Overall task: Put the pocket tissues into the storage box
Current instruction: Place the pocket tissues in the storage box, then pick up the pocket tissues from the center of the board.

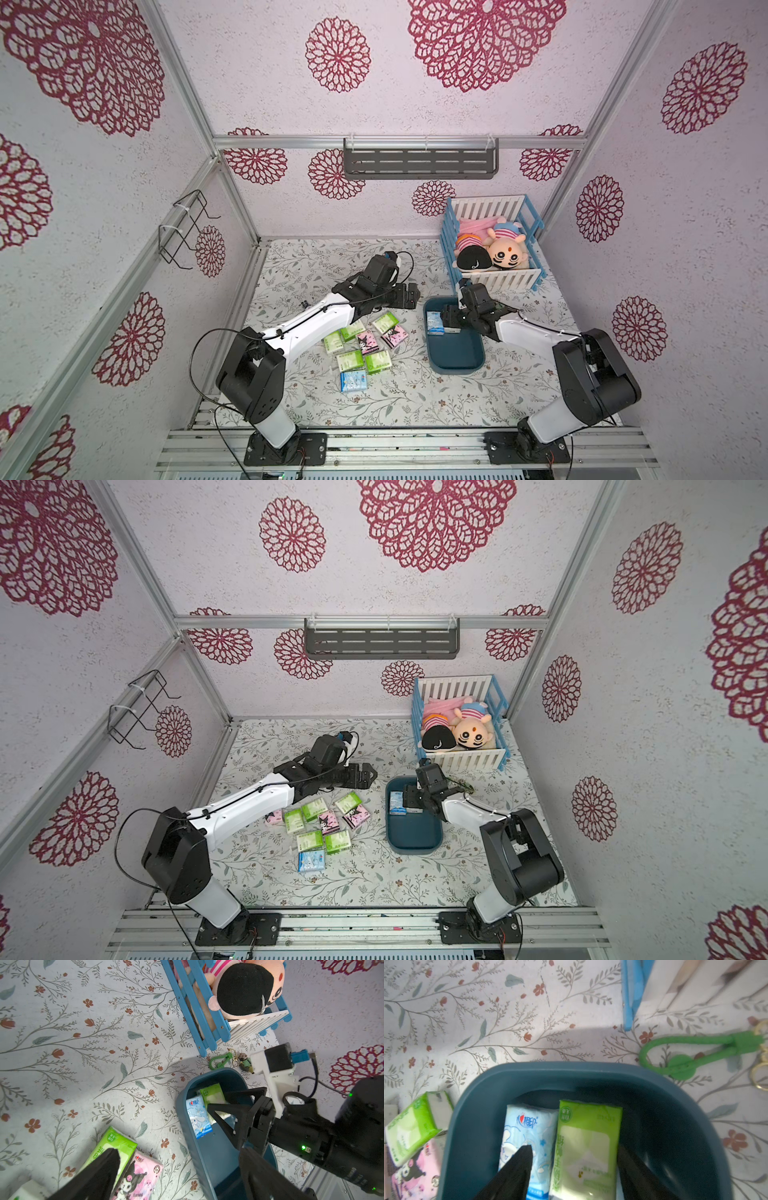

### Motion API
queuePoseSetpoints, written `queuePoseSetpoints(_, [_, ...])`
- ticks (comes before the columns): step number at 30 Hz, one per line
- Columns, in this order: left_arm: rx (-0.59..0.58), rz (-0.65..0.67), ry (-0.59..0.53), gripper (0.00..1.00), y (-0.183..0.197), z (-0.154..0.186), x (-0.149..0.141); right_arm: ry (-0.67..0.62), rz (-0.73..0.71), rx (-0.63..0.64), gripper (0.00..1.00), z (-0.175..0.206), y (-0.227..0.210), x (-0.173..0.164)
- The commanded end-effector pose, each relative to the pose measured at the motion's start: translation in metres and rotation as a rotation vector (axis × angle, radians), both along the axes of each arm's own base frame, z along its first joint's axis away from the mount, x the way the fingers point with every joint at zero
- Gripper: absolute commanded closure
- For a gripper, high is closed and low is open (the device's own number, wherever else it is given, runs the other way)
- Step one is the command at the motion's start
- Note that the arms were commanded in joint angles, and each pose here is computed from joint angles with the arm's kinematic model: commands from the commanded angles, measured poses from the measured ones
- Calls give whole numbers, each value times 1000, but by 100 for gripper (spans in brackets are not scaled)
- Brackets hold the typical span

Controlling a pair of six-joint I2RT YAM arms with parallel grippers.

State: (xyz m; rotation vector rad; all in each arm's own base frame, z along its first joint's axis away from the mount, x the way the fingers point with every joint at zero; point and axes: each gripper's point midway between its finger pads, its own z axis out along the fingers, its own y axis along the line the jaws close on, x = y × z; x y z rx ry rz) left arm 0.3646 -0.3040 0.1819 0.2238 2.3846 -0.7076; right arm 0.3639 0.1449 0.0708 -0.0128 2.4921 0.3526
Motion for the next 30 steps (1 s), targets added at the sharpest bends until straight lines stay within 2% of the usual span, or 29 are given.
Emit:
queuePoseSetpoints(1, [-111, 65, -18, 3, 17, 19, 8, -145, 34, 30, 26, 58, 13, 14])
queuePoseSetpoints(3, [-150, 124, -17, 3, 35, 21, 15, -173, 30, 33, 26, 70, 15, 15])
queuePoseSetpoints(6, [-120, 209, -33, 3, 69, 24, 21, -224, 48, 62, 26, 90, 27, 16])
queuePoseSetpoints(12, [-51, 390, -20, 3, 148, 23, 23, -256, 202, 128, 23, 106, 100, 10])
queuePoseSetpoints(16, [-51, 507, 2, 3, 200, 19, 15, -198, 291, 155, 23, 89, 149, 10])
queuePoseSetpoints(20, [-40, 580, 21, 3, 239, 13, 0, -142, 347, 115, 20, 62, 175, 10])
queuePoseSetpoints(25, [-41, 611, 29, 3, 262, 10, -14, -82, 442, 27, 16, 31, 191, 2])
queuePoseSetpoints(30, [-56, 619, 32, 3, 266, 9, -17, -57, 519, -84, 10, 13, 204, -4])
